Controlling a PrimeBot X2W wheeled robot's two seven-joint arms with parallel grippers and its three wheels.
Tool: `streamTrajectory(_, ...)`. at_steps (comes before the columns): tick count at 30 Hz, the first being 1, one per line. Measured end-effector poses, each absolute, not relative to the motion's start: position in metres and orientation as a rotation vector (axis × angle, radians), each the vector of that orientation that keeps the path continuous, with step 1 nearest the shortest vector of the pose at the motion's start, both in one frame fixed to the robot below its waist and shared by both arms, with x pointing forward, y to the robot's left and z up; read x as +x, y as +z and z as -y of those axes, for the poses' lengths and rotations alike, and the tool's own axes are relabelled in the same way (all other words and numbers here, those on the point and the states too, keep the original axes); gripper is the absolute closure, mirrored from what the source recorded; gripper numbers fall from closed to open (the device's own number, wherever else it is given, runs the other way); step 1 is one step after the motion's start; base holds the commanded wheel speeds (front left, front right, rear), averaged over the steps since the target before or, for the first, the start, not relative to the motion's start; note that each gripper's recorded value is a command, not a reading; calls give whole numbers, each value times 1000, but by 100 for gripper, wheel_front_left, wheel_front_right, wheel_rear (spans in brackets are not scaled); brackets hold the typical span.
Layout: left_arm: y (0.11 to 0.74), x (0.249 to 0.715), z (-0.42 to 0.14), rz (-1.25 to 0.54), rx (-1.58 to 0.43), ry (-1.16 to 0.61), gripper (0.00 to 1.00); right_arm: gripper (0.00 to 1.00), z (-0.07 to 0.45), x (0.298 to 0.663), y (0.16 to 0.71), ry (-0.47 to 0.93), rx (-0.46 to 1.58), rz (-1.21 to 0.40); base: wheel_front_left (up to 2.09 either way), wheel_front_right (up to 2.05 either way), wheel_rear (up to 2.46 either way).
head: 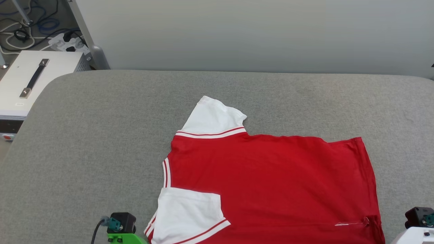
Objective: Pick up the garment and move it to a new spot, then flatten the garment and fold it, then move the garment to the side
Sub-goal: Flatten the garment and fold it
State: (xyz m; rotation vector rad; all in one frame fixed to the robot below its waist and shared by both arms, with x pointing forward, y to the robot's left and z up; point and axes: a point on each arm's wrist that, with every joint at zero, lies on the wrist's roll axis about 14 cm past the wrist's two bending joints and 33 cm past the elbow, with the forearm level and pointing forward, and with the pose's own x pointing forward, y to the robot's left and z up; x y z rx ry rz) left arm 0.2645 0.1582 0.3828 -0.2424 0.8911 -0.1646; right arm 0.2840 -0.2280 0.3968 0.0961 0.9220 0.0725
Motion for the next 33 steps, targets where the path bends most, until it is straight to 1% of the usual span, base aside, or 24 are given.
streamTrajectory(12, 357, 262, -158, -970, -234, -160, 100, 100, 223, 283, 376, 73, 109, -987, 0, 0, 0)
streamTrajectory(13, 356, 263, -158, -973, -233, -159, 69, 100, 222, 284, 374, 73, 110, -992, 0, 0, 0)
streamTrajectory(14, 356, 264, -158, -975, -233, -159, 22, 100, 223, 285, 373, 73, 110, -993, 0, 0, 0)
streamTrajectory(15, 355, 264, -158, -977, -234, -157, 0, 100, 223, 285, 371, 73, 110, -997, 0, 0, 0)
streamTrajectory(16, 355, 265, -159, -978, -234, -155, 0, 70, 223, 286, 370, 72, 111, -1000, 0, 0, 0)
streamTrajectory(17, 355, 266, -158, -976, -235, -156, 0, 25, 223, 286, 370, 72, 110, -1001, 0, 0, 0)
streamTrajectory(18, 355, 267, -157, -974, -237, -157, 0, 0, 223, 287, 370, 71, 108, -996, 0, 0, 0)
streamTrajectory(24, 360, 269, -159, -943, -226, -150, 0, 0, 225, 294, 380, 71, 98, -934, 0, 0, 0)
streamTrajectory(27, 370, 276, -161, -883, -227, -142, 0, 0, 225, 301, 393, 75, 99, -867, 0, 0, 0)
streamTrajectory(29, 384, 286, -163, -807, -214, -145, 0, 0, 224, 312, 412, 85, 91, -770, 0, 0, 0)
streamTrajectory(31, 401, 297, -163, -718, -210, -152, 0, 0, 224, 326, 436, 91, 96, -637, 0, 0, 0)
streamTrajectory(33, 425, 312, -159, -590, -188, -180, 0, 0, 222, 338, 462, 107, 76, -506, 0, 0, 0)
